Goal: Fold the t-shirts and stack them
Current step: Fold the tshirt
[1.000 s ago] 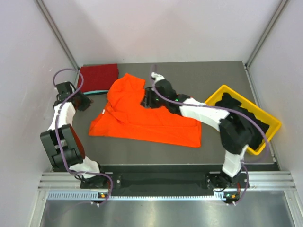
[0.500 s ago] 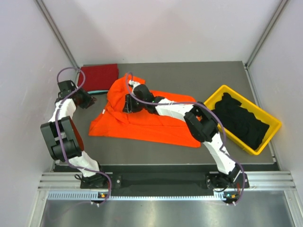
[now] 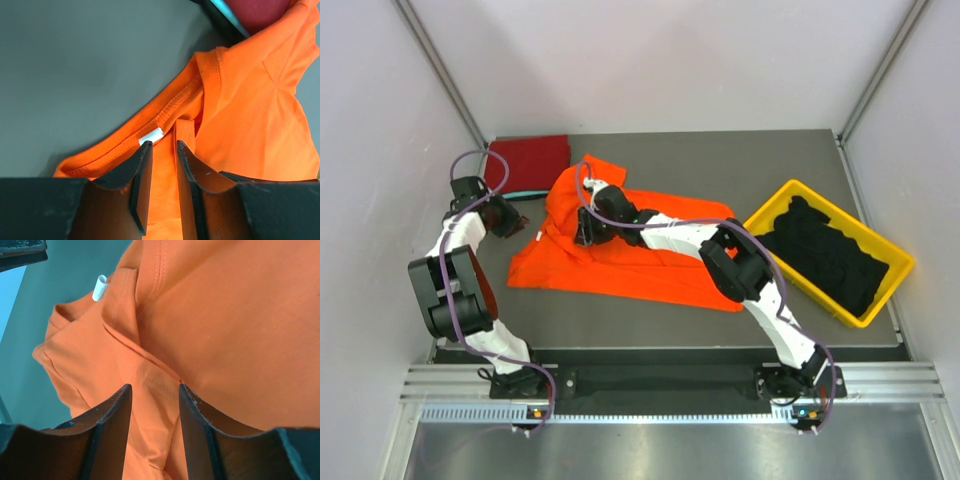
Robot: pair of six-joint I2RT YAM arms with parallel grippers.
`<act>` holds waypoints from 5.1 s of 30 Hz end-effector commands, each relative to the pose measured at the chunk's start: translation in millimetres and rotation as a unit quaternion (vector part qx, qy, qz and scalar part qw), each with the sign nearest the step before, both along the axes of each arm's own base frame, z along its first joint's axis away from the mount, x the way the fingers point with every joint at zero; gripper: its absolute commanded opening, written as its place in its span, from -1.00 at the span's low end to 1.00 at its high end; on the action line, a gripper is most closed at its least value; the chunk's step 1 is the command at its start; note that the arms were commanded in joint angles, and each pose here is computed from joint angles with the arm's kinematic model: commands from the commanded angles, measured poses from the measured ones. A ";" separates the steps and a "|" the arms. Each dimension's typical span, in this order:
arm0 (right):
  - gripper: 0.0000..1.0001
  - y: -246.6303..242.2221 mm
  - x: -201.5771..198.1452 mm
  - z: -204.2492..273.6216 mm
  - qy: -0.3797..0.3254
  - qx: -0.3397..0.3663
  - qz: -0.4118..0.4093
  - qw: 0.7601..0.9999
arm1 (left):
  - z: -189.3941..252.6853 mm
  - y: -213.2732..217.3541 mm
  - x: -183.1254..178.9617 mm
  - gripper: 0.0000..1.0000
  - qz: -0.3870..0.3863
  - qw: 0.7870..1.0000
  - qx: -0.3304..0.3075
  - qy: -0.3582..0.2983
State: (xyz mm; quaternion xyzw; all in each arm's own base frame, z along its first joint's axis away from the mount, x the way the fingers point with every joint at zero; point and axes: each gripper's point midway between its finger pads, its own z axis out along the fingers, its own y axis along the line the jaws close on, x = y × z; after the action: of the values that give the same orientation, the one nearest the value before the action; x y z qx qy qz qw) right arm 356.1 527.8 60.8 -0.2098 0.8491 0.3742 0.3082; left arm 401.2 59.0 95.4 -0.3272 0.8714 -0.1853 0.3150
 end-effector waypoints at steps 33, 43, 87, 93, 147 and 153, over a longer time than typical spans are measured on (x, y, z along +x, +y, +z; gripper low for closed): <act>-1.00 -22.0 29.4 50.7 -0.091 0.001 -0.084 0.992 | -67.0 59.1 -29.1 -0.63 0.069 0.978 0.147 0.131; -0.99 -34.9 27.5 30.7 -0.058 0.001 -0.104 0.993 | -51.9 65.7 -29.7 -0.71 0.066 0.974 0.170 0.134; -1.00 -56.4 18.6 29.9 -0.019 0.047 -0.165 0.985 | -28.7 -18.6 -46.9 -0.30 -0.089 0.980 0.165 0.066; -1.00 -56.7 17.8 25.3 -0.016 0.045 -0.163 0.986 | -37.7 -29.7 -36.1 -0.28 -0.133 0.978 0.148 0.054; -1.00 -64.0 17.2 28.1 -0.017 0.053 -0.156 0.986 | -33.7 -72.9 -9.6 -0.35 -0.299 0.937 0.180 0.010; -1.00 -63.0 17.8 25.6 -0.015 0.053 -0.154 0.987 | -38.1 -83.5 -13.1 -0.31 -0.320 0.930 0.179 0.021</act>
State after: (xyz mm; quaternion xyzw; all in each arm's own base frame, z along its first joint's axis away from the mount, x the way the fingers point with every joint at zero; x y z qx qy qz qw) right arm 362.7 461.2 57.5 -0.0695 0.8665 0.3398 0.3590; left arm 381.9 -17.6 49.7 0.0022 0.9578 -0.1091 0.2660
